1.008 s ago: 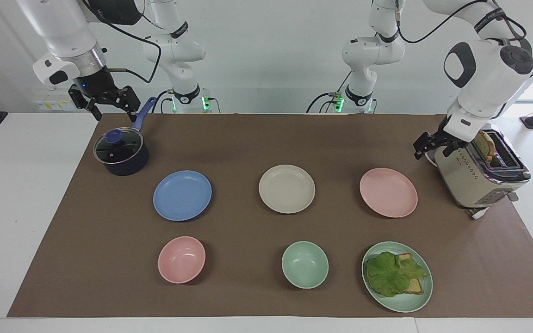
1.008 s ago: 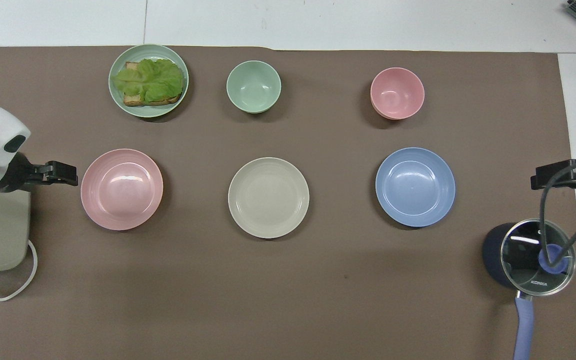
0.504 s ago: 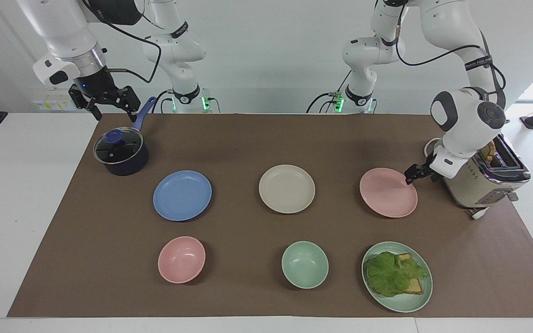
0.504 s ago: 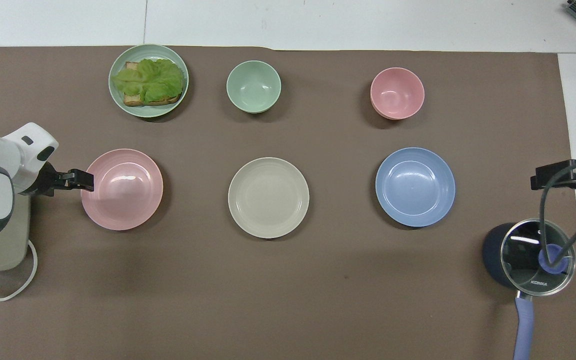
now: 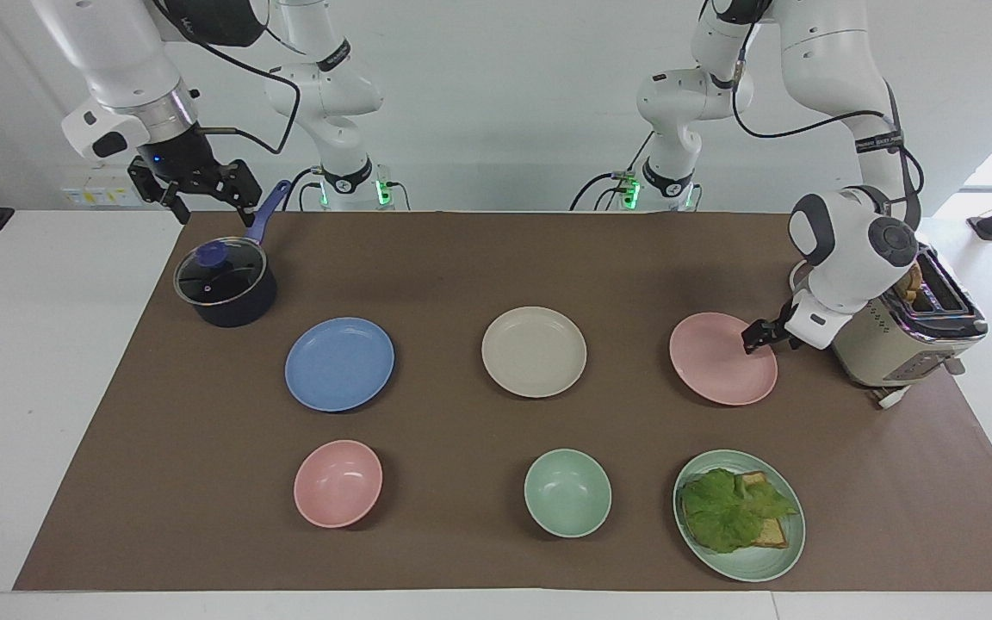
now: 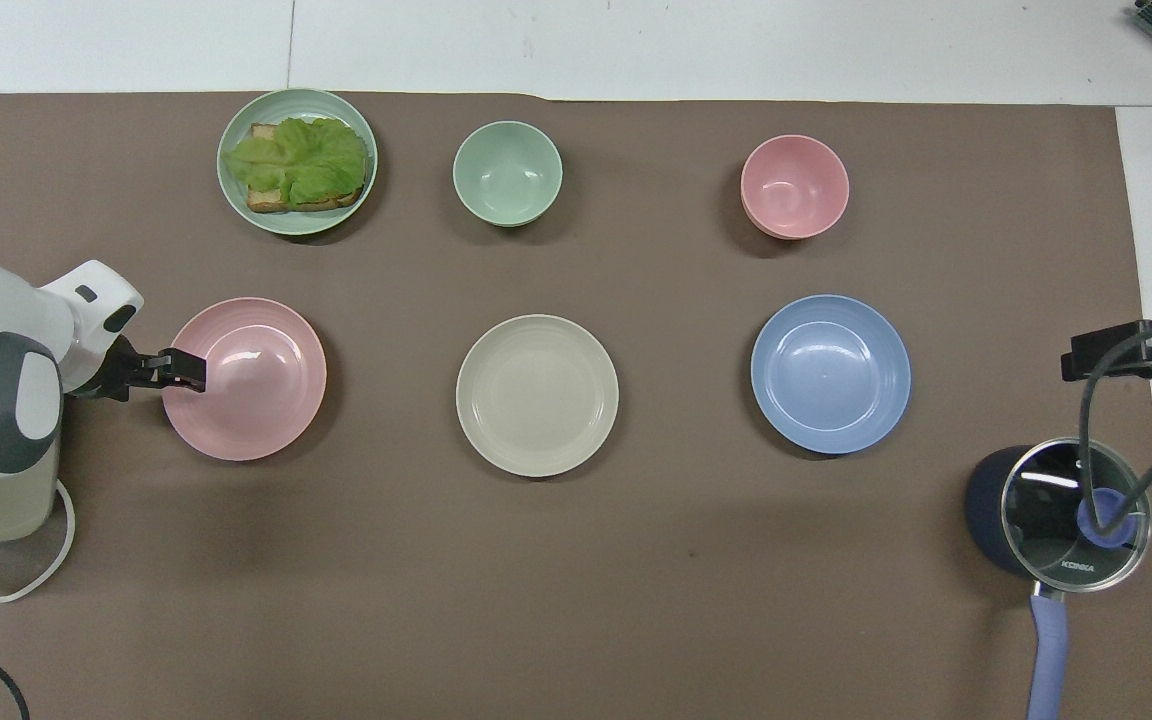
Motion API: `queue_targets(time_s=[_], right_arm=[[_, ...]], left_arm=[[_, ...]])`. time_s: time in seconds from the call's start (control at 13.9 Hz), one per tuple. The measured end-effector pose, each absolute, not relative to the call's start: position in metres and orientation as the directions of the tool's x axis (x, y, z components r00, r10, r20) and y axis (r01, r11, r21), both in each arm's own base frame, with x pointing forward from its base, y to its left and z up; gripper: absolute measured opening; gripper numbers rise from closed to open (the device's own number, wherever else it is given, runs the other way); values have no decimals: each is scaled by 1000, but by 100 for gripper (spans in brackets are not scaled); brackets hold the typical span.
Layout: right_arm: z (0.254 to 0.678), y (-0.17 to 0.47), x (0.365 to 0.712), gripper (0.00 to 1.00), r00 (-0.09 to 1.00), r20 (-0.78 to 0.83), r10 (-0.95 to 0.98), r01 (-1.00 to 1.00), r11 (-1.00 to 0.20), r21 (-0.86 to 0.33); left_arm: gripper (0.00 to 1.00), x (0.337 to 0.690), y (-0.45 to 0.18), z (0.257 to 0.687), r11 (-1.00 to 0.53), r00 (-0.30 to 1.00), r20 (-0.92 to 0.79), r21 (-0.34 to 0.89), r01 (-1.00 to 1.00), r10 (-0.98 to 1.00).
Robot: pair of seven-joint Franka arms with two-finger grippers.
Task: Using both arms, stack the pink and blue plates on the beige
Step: 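Grasp the pink plate rim and carry it onto the beige plate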
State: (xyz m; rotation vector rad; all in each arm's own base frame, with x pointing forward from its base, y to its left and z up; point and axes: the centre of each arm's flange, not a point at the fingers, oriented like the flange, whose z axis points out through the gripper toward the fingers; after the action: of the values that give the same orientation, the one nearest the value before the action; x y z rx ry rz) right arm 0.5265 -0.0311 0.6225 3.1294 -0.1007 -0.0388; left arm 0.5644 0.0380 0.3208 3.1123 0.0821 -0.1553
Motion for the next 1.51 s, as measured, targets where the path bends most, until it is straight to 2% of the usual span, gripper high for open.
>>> queue_targets(time_s=[0.29, 0.36, 0.43, 0.5, 0.58, 0.65, 0.79, 1.22, 1.51], right_arm=[[622, -31, 526, 100, 998, -26, -64, -64, -998, 11], [622, -31, 526, 100, 998, -26, -64, -64, -998, 11], [622, -31, 526, 100, 998, -26, -64, -64, -998, 11], [622, -31, 526, 100, 998, -26, -64, -64, -998, 11], [622, -31, 526, 100, 998, -27, -64, -64, -998, 11], [622, -31, 526, 100, 998, -28, -64, -64, -998, 11], [621, -31, 526, 100, 998, -29, -64, -64, -998, 11], [622, -31, 526, 100, 998, -29, -64, -64, -998, 11], [621, -31, 525, 100, 997, -31, -64, -64, -998, 11]], left_arm=[[50, 562, 41, 318, -999, 993, -107, 23, 49, 46], [45, 562, 44, 318, -999, 993, -107, 23, 48, 46], [44, 561, 46, 317, -999, 993, -108, 24, 46, 43], [38, 561, 47, 317, -999, 993, -109, 24, 41, 38], [38, 560, 47, 316, -999, 993, -111, 25, 39, 36], [32, 560, 47, 315, -999, 993, -112, 25, 37, 34], [6, 561, 46, 317, -999, 993, -110, 27, 35, 32], [6, 560, 43, 329, -999, 990, -140, 30, 30, 25], [4, 567, 29, 386, -999, 974, -225, 40, 3, -6]])
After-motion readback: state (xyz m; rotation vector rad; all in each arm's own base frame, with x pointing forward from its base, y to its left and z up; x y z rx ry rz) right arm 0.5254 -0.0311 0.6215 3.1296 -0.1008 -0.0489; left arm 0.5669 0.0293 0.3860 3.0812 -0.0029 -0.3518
